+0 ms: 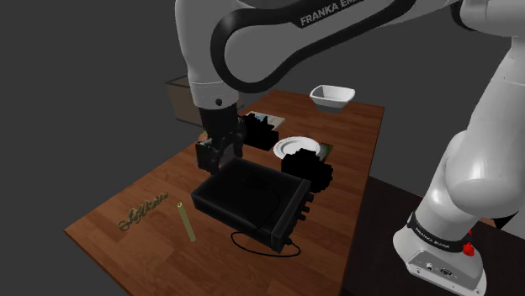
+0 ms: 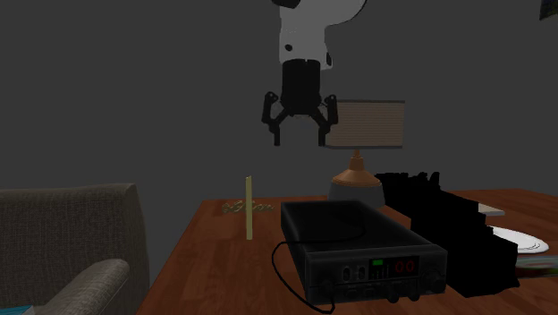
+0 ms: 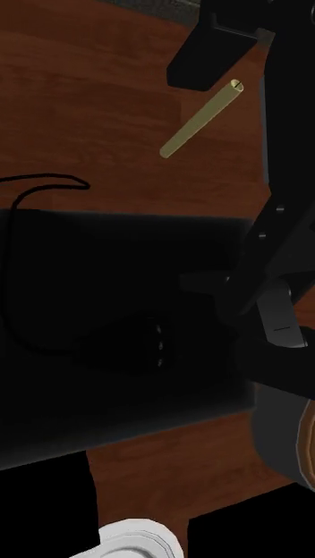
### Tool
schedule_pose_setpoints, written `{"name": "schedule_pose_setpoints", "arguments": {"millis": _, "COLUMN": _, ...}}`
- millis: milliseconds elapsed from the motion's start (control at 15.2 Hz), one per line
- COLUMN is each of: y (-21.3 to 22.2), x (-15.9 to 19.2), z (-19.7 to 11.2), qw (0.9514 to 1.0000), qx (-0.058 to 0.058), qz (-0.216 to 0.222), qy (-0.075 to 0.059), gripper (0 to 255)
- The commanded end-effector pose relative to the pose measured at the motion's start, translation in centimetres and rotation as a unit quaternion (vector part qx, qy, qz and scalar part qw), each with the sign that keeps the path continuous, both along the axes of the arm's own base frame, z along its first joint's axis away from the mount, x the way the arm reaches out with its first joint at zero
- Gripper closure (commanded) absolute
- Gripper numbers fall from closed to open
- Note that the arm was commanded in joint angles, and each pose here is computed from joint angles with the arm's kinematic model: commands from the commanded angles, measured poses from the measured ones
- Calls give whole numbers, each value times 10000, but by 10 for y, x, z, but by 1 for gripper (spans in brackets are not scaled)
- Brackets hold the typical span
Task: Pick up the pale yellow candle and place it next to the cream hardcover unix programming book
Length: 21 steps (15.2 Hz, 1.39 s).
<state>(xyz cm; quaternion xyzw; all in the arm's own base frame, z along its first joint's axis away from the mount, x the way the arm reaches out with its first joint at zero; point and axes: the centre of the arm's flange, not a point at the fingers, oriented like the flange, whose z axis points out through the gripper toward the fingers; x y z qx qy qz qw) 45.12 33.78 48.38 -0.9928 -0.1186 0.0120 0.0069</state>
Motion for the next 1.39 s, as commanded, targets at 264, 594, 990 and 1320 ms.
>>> {"name": "schedule_pose_setpoints", "arguments": {"millis": 264, "y": 65, "x": 37, "z": -31, "qw": 10000, "qx": -26, "qz": -27, "qy": 12, "gripper": 0}}
{"name": "schedule_pose_setpoints", "arguments": {"millis": 594, "y": 119, "x": 67, "z": -57, "qw": 10000, "qx": -50, "qz": -42, "qy": 23, "gripper": 0}}
{"name": "schedule_pose_setpoints", "arguments": {"millis": 990, "y": 120, "x": 67, "z": -84, "qw": 10000, "qx": -51, "qz": -43, "qy": 24, "gripper": 0}}
{"name": "schedule_pose_setpoints", "arguments": {"millis": 1320, "y": 120, "x": 67, "z": -98, "qw": 10000, "qx": -51, "qz": -43, "qy": 24, "gripper": 0}}
